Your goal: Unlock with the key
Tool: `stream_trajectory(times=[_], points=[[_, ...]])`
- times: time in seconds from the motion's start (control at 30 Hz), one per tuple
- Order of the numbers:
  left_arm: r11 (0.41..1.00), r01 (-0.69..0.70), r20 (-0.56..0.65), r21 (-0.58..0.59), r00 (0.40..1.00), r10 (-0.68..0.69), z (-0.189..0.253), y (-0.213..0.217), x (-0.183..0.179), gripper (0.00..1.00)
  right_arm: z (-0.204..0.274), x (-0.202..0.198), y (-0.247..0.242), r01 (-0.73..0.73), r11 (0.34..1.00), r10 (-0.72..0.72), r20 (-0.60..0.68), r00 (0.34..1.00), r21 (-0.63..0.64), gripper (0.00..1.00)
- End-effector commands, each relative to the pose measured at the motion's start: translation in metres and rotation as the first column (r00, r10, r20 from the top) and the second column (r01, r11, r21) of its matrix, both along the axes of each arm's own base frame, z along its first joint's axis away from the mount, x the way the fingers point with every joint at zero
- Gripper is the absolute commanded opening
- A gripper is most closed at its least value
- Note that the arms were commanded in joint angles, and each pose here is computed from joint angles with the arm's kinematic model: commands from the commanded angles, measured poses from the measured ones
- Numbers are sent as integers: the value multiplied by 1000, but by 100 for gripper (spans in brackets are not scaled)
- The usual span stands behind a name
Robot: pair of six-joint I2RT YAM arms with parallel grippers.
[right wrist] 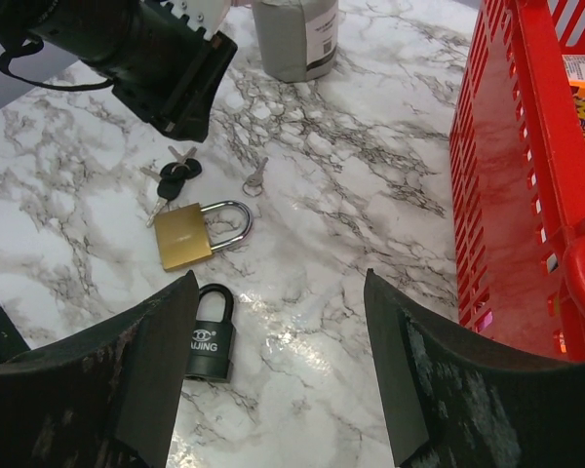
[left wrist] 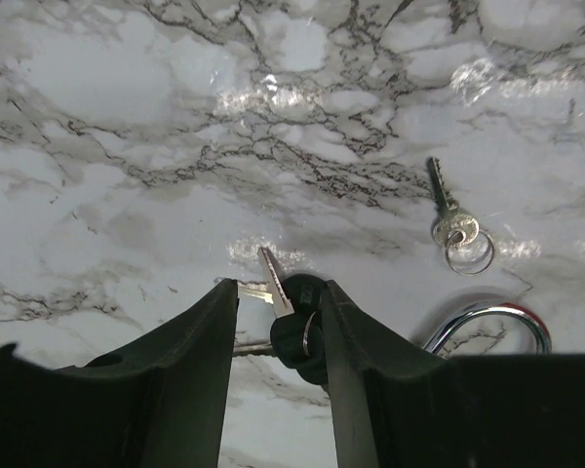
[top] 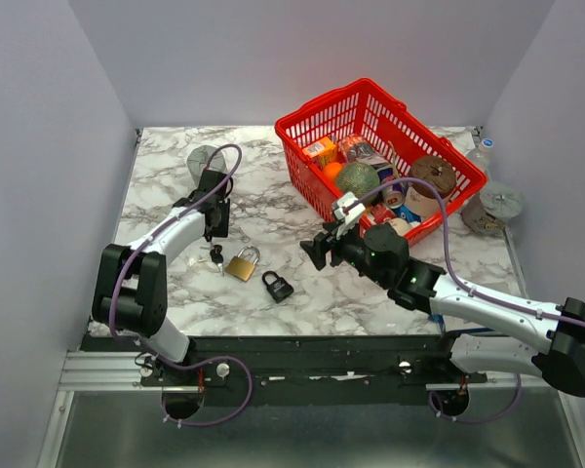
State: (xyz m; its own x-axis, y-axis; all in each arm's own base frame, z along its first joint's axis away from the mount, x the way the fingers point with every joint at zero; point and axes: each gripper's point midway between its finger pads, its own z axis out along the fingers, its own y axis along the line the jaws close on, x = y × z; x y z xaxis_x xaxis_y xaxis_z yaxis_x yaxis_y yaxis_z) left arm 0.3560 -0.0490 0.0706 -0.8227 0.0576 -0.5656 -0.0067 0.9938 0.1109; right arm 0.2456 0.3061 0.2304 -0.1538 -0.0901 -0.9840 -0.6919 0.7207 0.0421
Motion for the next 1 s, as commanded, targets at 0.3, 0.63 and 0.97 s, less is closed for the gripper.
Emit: stream_trajectory(times=[0.3, 0.63, 0.97], points=[[999, 31, -114, -8, 993, -32, -15, -1, -35, 50, -2, 9, -1, 42, 999, -42, 24, 999, 6, 77], [999, 37, -158, -16, 987, -40, -27, -5, -28, 43, -5, 9, 1, 38, 999, -38, 21, 999, 0, 77], [1000, 26, -196, -6, 980, -27, -35, -3, -35, 38, -7, 11, -1, 53, 999, -52, 23, 998, -10, 77]])
